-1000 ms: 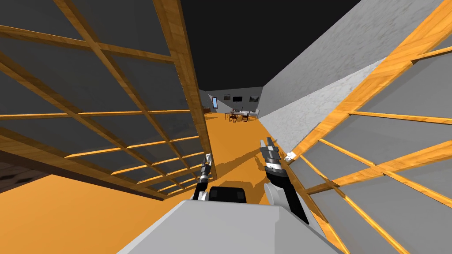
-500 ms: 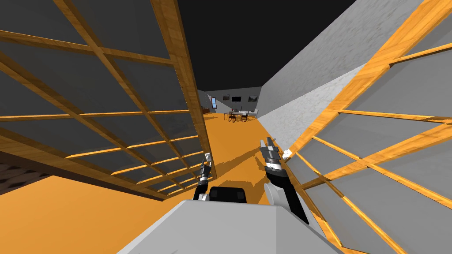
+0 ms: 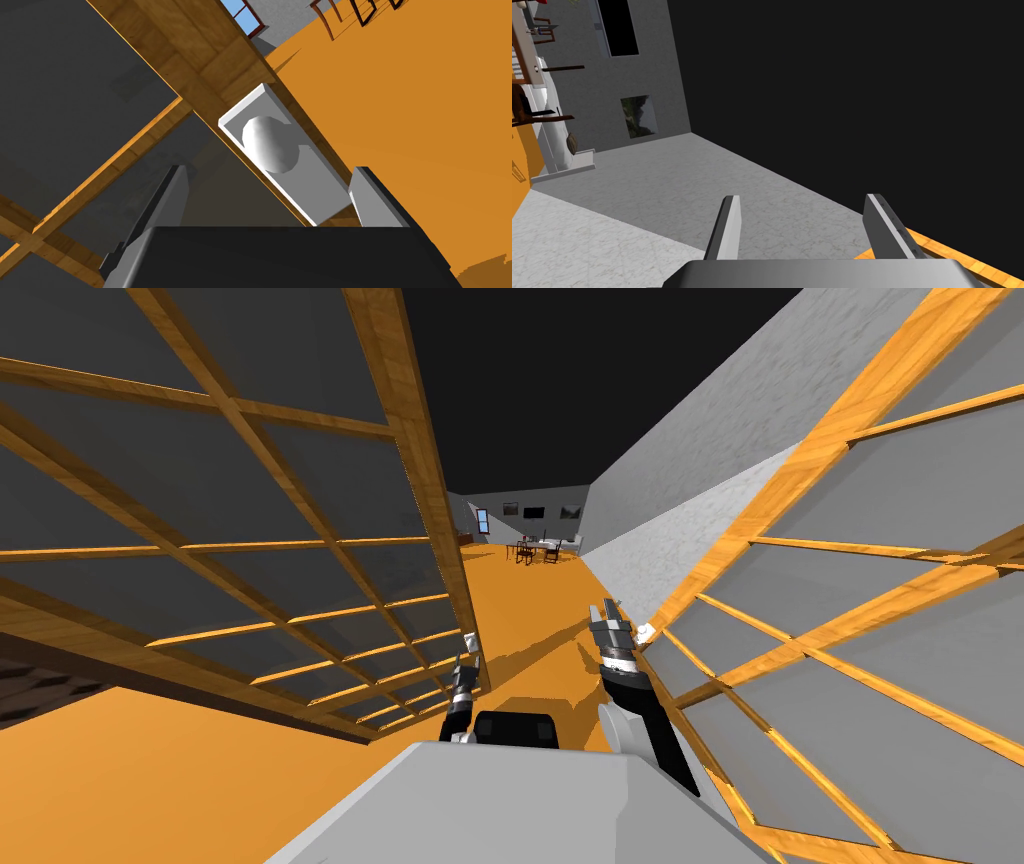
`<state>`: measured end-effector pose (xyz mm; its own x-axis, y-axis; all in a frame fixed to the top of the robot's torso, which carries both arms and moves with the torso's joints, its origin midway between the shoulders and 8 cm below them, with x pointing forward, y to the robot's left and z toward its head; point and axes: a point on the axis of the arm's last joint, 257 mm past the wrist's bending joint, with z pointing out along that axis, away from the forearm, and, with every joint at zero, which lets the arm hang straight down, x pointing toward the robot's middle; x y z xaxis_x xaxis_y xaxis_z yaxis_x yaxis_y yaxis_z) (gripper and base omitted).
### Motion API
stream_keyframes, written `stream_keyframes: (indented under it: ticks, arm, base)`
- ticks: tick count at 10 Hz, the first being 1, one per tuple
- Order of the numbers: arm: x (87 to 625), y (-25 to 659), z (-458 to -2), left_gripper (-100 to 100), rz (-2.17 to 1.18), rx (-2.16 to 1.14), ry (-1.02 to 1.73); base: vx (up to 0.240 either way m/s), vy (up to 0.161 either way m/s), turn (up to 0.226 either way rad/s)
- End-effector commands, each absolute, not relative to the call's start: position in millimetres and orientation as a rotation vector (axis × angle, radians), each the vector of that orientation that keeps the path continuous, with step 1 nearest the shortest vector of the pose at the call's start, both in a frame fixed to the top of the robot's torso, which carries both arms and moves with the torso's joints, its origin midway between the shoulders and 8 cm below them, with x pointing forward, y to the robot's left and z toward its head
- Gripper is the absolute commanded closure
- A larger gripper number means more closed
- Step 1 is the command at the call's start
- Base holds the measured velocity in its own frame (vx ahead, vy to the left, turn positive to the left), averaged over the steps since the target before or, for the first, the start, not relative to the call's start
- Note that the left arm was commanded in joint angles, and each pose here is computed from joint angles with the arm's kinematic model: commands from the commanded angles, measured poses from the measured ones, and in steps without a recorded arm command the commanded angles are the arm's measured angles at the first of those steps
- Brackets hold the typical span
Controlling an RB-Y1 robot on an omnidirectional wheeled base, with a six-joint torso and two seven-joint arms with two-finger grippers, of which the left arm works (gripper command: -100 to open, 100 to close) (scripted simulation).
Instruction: Push the door open
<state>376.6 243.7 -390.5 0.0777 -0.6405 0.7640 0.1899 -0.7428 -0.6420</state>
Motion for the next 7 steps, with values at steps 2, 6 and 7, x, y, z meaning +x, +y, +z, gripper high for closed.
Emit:
stream_keyframes:
  ticks: [2, 6, 7]
  arm:
    - [370, 243, -391, -100, -1.785, -1.796, 0.342]
    - [358, 242, -392, -100, -1.863, -1.876, 0.146]
    - [358, 242, -392, -100, -1.873, -1.882, 0.133]
  base:
    - [-0.023, -0.006, -0.021]
    - [-0.031, -0.003, -0.035]
    - [-0.029, -0.003, -0.019]
